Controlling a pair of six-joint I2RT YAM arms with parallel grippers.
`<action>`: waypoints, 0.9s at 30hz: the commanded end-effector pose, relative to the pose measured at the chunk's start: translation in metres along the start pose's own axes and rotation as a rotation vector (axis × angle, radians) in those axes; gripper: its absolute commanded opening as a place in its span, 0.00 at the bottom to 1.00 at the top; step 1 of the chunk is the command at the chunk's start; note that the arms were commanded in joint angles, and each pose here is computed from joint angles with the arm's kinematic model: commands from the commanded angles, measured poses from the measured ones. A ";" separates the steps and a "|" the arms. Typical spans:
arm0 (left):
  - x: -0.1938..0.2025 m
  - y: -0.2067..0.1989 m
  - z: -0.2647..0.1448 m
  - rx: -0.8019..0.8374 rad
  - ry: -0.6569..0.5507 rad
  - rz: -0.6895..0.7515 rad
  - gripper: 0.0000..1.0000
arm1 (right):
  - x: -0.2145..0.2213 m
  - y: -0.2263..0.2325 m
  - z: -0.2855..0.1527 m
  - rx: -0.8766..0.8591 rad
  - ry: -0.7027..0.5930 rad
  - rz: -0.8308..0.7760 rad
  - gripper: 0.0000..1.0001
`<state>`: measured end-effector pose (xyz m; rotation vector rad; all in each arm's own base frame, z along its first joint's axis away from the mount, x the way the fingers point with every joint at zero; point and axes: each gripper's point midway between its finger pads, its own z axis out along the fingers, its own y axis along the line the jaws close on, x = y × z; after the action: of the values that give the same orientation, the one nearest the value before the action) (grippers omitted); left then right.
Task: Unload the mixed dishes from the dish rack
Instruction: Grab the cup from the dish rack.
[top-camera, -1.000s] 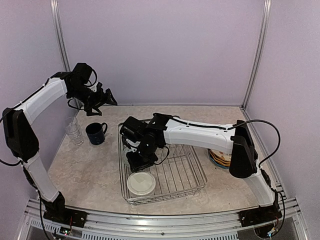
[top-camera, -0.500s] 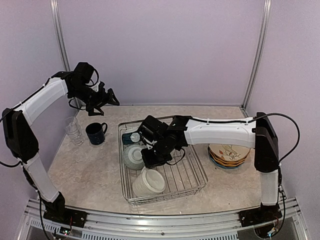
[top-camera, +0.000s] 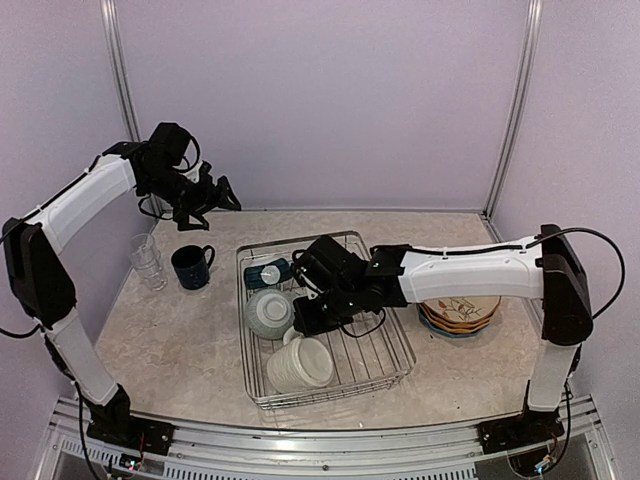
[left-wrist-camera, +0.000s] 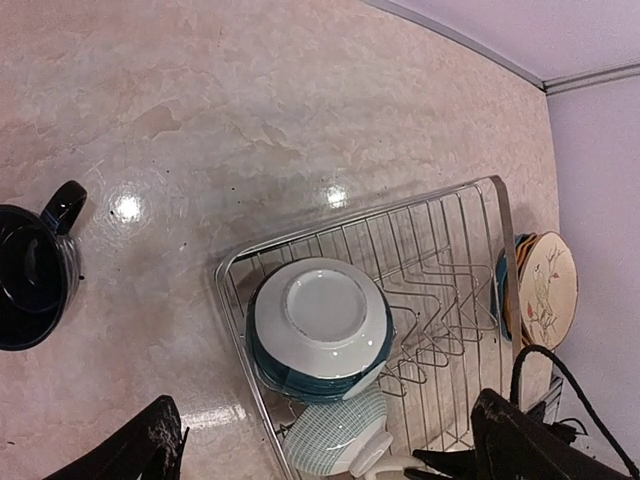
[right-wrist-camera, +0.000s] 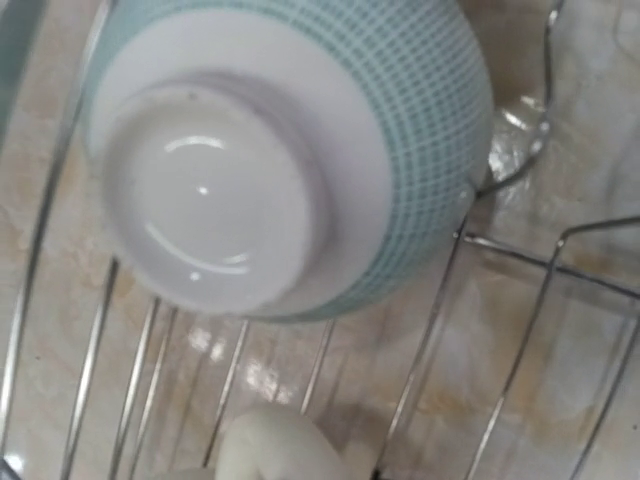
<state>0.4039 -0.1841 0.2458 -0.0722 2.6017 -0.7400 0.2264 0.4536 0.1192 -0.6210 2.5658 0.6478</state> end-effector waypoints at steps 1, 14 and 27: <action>0.000 -0.004 -0.010 -0.024 -0.041 0.044 0.96 | -0.046 0.014 -0.037 -0.116 -0.235 0.053 0.00; 0.007 -0.020 -0.010 -0.051 -0.057 0.111 0.96 | -0.053 -0.004 -0.075 -0.363 -0.441 0.146 0.00; 0.009 -0.058 -0.038 0.019 -0.078 0.151 0.96 | -0.017 0.012 -0.049 -0.469 -0.265 0.004 0.03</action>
<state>0.3797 -0.2200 0.2734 0.0895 2.5573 -0.6816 0.2382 0.4252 0.1600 -0.4872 2.2400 1.1030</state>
